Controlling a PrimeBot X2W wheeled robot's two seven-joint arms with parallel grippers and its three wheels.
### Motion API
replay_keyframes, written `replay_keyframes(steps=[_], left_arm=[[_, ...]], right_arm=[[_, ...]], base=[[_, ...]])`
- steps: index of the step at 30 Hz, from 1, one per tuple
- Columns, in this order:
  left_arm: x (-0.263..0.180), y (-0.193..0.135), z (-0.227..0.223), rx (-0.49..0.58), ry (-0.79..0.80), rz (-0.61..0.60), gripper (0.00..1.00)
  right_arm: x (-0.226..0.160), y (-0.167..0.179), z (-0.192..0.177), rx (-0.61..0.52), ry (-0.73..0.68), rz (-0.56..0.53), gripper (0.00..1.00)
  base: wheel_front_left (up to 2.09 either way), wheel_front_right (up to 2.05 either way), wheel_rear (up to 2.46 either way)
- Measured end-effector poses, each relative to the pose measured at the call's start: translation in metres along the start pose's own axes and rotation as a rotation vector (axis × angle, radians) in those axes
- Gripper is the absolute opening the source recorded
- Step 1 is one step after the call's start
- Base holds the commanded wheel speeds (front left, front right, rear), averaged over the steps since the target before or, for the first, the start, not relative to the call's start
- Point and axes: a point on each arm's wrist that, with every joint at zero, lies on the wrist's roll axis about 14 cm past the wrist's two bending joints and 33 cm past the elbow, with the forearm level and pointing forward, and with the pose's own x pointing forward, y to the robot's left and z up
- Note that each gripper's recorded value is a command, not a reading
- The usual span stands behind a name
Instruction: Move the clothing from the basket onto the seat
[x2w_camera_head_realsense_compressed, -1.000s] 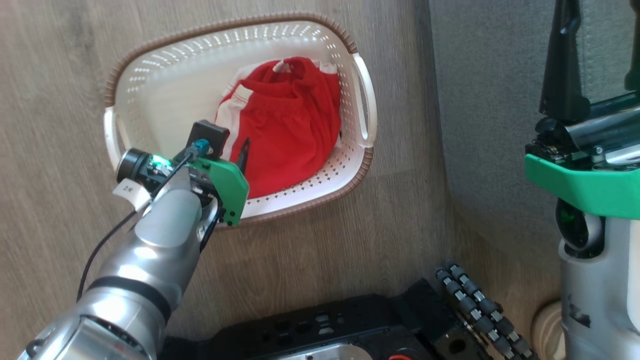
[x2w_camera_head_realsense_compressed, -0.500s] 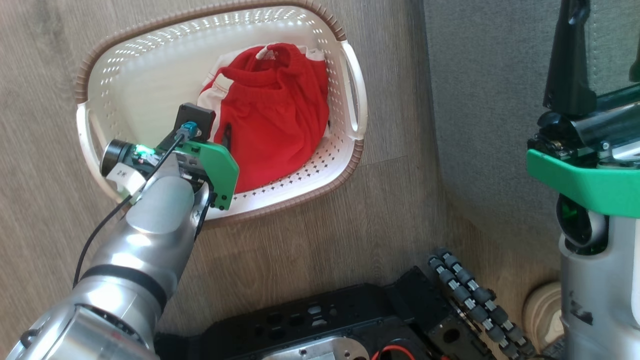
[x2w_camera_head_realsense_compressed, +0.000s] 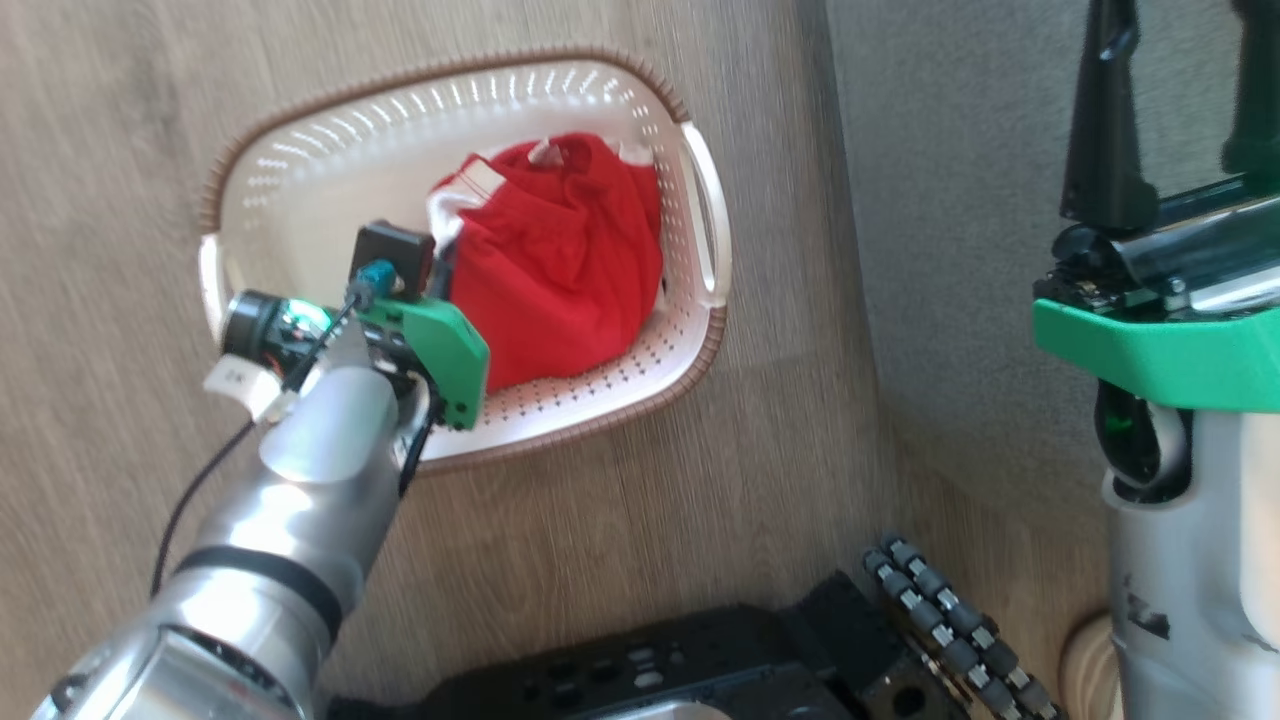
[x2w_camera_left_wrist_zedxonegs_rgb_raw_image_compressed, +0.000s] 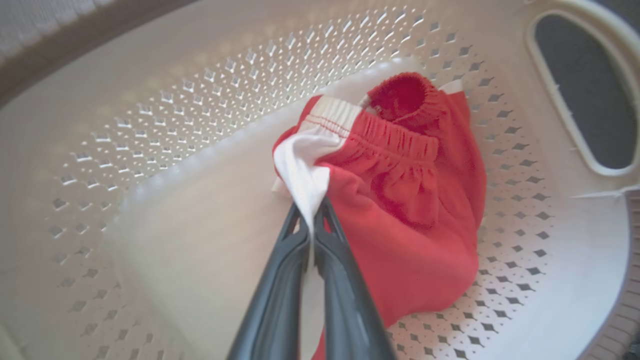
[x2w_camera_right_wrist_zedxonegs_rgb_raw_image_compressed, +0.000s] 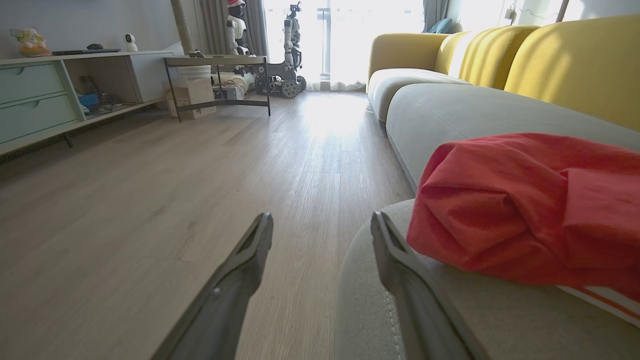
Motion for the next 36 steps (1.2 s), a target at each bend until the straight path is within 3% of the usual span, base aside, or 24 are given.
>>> replay_keyframes(steps=[6, 22, 36], left_arm=[[-0.029, -0.015, 0.026, -0.007, -0.101, -0.021, 0.0], [-0.174, -0.043, 0.162, 0.105, -0.529, 0.022, 0.0], [-0.291, -0.064, 0.196, 0.201, -0.705, 0.096, 0.0]], right_arm=[[-0.006, 0.003, 0.016, 0.015, -0.005, 0.0, 1.0], [-0.077, 0.03, 0.048, 0.057, 0.061, 0.035, 1.0], [-0.136, 0.071, 0.076, 0.086, 0.036, 0.137, 1.0]], base=[[0.0, 0.0, 0.0], [0.0, 0.0, 0.0], [0.0, 0.0, 0.0]])
